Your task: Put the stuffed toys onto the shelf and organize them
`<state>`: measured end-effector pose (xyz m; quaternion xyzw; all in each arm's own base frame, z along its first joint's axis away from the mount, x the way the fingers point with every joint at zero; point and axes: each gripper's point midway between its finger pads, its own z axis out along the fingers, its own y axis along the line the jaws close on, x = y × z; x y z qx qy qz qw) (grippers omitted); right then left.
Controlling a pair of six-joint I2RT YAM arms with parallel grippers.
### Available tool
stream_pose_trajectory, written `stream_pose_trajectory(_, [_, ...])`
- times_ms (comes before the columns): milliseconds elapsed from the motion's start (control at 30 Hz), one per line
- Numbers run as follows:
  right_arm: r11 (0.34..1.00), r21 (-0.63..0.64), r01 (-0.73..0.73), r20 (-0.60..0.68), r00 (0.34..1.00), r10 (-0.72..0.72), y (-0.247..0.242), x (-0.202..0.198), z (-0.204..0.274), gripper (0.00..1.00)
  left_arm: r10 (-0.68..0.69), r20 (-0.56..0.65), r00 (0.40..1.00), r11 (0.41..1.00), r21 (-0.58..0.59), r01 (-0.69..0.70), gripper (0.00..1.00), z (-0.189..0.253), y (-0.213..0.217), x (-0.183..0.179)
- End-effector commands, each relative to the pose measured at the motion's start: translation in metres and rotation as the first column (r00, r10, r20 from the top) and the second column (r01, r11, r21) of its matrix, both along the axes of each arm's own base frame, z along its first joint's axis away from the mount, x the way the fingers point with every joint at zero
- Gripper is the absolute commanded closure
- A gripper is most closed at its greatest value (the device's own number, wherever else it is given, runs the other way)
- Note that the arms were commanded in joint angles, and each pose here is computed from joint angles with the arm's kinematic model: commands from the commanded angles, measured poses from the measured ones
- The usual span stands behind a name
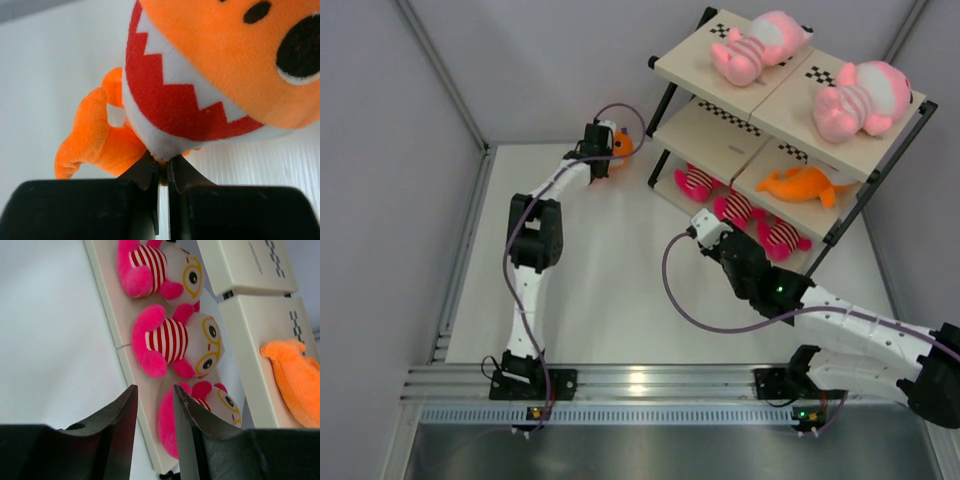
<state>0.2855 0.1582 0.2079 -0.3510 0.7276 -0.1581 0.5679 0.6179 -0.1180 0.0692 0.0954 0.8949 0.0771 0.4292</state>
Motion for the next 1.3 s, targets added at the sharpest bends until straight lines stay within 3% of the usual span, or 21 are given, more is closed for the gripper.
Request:
stream_pose_trajectory(0, [0.989, 0.106, -0.101, 0.046, 0.994, 0.096, 0.032, -0.005, 0.033, 0.65, 0.029, 0.024, 0.999, 0.982, -0.188, -0.024, 1.0, 0.082, 0.0, -0.05])
stream_pose_trajectory(167, [0.938, 0.267, -0.222, 0.115, 0.974, 0.198, 0.057, -0.014, 0.059, 0.6, -0.032, -0.091, 0.995, 0.923, -0.385, -0.005, 1.0, 0.106, -0.02, -0.132])
stream_pose_trajectory(333, [0.801, 0.367, -0.472, 0.217, 0.881, 0.42, 0.107, -0.032, 0.082, 0.46, -0.151, -0.234, 0.96, 0.751, -0.659, -0.042, 1.0, 0.123, -0.059, -0.215])
stream_pose_trajectory(400, [0.77, 0.311, -0.556, 0.249, 0.83, 0.499, 0.126, -0.04, 0.081, 0.44, -0.169, -0.22, 0.961, 0.709, -0.704, -0.036, 1.0, 0.142, -0.063, -0.232])
stream_pose_trajectory(433, [0.768, 0.173, -0.616, 0.294, 0.777, 0.557, 0.133, -0.044, 0.081, 0.44, -0.157, -0.222, 0.962, 0.703, -0.709, -0.049, 1.0, 0.144, -0.061, -0.238])
stream_pose_trajectory(467, [0.726, 0.08, -0.683, 0.349, 0.701, 0.622, 0.151, -0.062, 0.088, 0.42, -0.143, -0.204, 0.968, 0.707, -0.705, -0.045, 1.0, 0.151, -0.058, -0.241])
stream_pose_trajectory(500, [0.706, -0.044, -0.707, 0.36, 0.648, 0.672, 0.162, -0.068, 0.082, 0.36, -0.128, -0.167, 0.978, 0.712, -0.701, -0.026, 1.0, 0.166, -0.053, -0.244])
stream_pose_trajectory(533, [0.673, -0.266, -0.691, 0.394, 0.559, 0.73, 0.17, -0.074, 0.086, 0.32, -0.106, -0.176, 0.979, 0.732, -0.68, -0.043, 1.0, 0.167, -0.047, -0.248])
stream_pose_trajectory(567, [0.615, -0.369, -0.697, 0.359, 0.504, 0.786, 0.19, -0.086, 0.073, 0.31, -0.108, -0.163, 0.981, 0.736, -0.676, -0.031, 1.0, 0.175, -0.045, -0.251])
stream_pose_trajectory(633, [0.579, -0.52, -0.628, 0.345, 0.466, 0.815, 0.209, -0.083, 0.086, 0.3, -0.107, -0.163, 0.981, 0.738, -0.675, -0.032, 1.0, 0.181, -0.044, -0.257])
stream_pose_trajectory(700, [0.496, -0.605, -0.623, 0.268, 0.426, 0.864, 0.234, -0.083, 0.066, 0.3, -0.111, -0.154, 0.982, 0.731, -0.682, -0.024, 1.0, 0.184, -0.043, -0.266])
stream_pose_trajectory(800, [0.387, -0.773, -0.502, 0.229, 0.348, 0.909, 0.266, -0.075, 0.065, 0.3, -0.086, -0.134, 0.987, 0.743, -0.669, -0.026, 1.0, 0.187, -0.036, -0.271])
stream_pose_trajectory(833, [0.384, -0.801, -0.459, 0.241, 0.34, 0.909, 0.275, -0.07, 0.076, 0.3, -0.082, -0.128, 0.988, 0.745, -0.666, -0.025, 1.0, 0.188, -0.034, -0.272])
stream_pose_trajectory(867, [0.334, -0.839, -0.429, 0.191, 0.341, 0.92, 0.289, -0.064, 0.056, 0.3, -0.082, -0.118, 0.99, 0.746, -0.666, -0.017, 1.0, 0.191, -0.034, -0.273])
stream_pose_trajectory(933, [0.382, -0.875, -0.298, 0.277, 0.339, 0.899, 0.304, -0.052, 0.081, 0.3, -0.088, -0.112, 0.99, 0.741, -0.671, -0.01, 1.0, 0.195, -0.035, -0.274])
stream_pose_trajectory(1000, [0.391, -0.893, -0.221, 0.298, 0.36, 0.884, 0.321, -0.034, 0.066, 0.29, -0.089, -0.109, 0.99, 0.738, -0.675, -0.007, 1.0, 0.196, -0.035, -0.275])
stream_pose_trajectory(1033, [0.476, -0.864, -0.166, 0.397, 0.358, 0.845, 0.324, -0.026, 0.088, 0.3, -0.086, -0.109, 0.99, 0.736, -0.677, -0.01, 1.0, 0.197, -0.035, -0.275])
stream_pose_trajectory(1100, [0.422, -0.904, -0.067, 0.369, 0.377, 0.849, 0.332, -0.006, 0.066, 0.29, -0.088, -0.103, 0.991, 0.736, -0.676, -0.005, 1.0, 0.198, -0.035, -0.276])
stream_pose_trajectory(1133, [0.457, -0.889, -0.022, 0.417, 0.375, 0.828, 0.333, 0.0, 0.077, 0.29, -0.083, -0.099, 0.992, 0.737, -0.676, -0.006, 1.0, 0.199, -0.034, -0.277])
stream_pose_trajectory(1267, [0.44, -0.897, 0.031, 0.409, 0.433, 0.803, 0.337, 0.022, 0.064, 0.29, -0.089, -0.088, 0.992, 0.733, -0.68, 0.006, 1.0, 0.204, -0.034, -0.279])
